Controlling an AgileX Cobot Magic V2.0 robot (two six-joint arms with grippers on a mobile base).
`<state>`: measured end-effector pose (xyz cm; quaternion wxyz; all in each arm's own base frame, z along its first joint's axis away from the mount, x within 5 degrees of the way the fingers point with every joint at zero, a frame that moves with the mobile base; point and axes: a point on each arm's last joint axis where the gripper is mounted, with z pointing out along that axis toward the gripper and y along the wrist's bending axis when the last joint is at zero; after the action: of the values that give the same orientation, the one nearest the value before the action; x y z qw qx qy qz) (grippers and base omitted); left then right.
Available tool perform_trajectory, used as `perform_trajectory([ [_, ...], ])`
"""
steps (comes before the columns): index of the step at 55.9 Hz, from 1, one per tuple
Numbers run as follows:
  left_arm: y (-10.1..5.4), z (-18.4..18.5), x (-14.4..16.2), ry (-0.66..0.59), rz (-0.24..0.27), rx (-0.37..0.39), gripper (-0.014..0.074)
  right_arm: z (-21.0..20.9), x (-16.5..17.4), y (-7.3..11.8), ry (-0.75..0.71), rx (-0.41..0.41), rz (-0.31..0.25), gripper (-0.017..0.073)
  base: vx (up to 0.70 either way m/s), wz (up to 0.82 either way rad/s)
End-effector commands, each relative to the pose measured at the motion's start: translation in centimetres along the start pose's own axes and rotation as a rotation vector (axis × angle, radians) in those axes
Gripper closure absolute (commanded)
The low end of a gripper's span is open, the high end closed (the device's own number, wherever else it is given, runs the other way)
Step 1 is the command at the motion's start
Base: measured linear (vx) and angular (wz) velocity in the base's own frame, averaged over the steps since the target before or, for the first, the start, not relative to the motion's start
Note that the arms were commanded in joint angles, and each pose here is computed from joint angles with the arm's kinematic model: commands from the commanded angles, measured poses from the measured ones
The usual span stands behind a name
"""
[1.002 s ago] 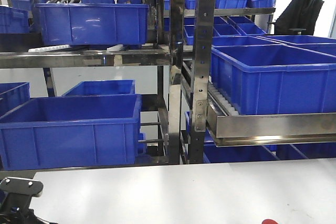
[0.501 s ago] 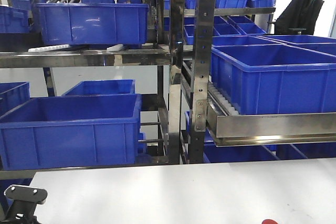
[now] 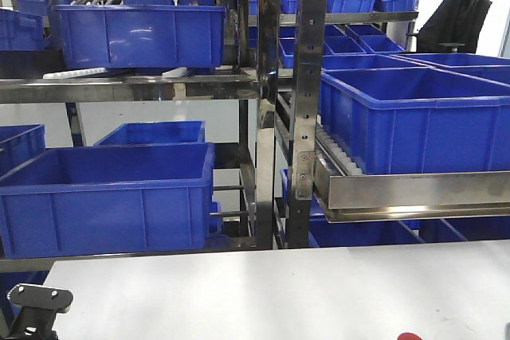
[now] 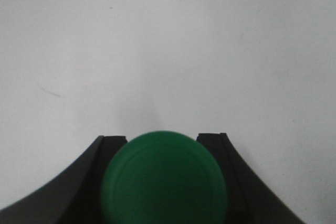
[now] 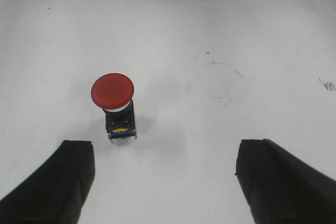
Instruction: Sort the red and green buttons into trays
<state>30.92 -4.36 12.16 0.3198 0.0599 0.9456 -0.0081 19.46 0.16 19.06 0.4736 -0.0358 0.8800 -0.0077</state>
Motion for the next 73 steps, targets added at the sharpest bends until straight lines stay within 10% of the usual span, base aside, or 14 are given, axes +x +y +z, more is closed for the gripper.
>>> perform_trajectory([
  [1,0.1,-1.1,-2.0,-0.110,-0.014,-0.025,0.0508,0.8,-2.2,0.4,-0.167,-0.044,-0.088,-0.0035,0.00,0.00],
  [22,0.2,-1.1,-2.0,-0.114,-0.014,-0.028,0.0573,4.8,-0.9,1.6,-0.196,-0.179,-0.055,-0.0035,0.00,0.00],
  [44,0.2,-1.1,-2.0,-0.115,-0.012,-0.028,0.0573,8.0,0.8,1.1,-0.200,-0.123,0.032,-0.0035,0.00,0.00],
  [73,0.2,-1.1,-2.1,-0.125,-0.009,-0.034,0.0573,12.5,0.0,1.8,-0.141,-0.214,0.000,-0.0035,0.00,0.00],
])
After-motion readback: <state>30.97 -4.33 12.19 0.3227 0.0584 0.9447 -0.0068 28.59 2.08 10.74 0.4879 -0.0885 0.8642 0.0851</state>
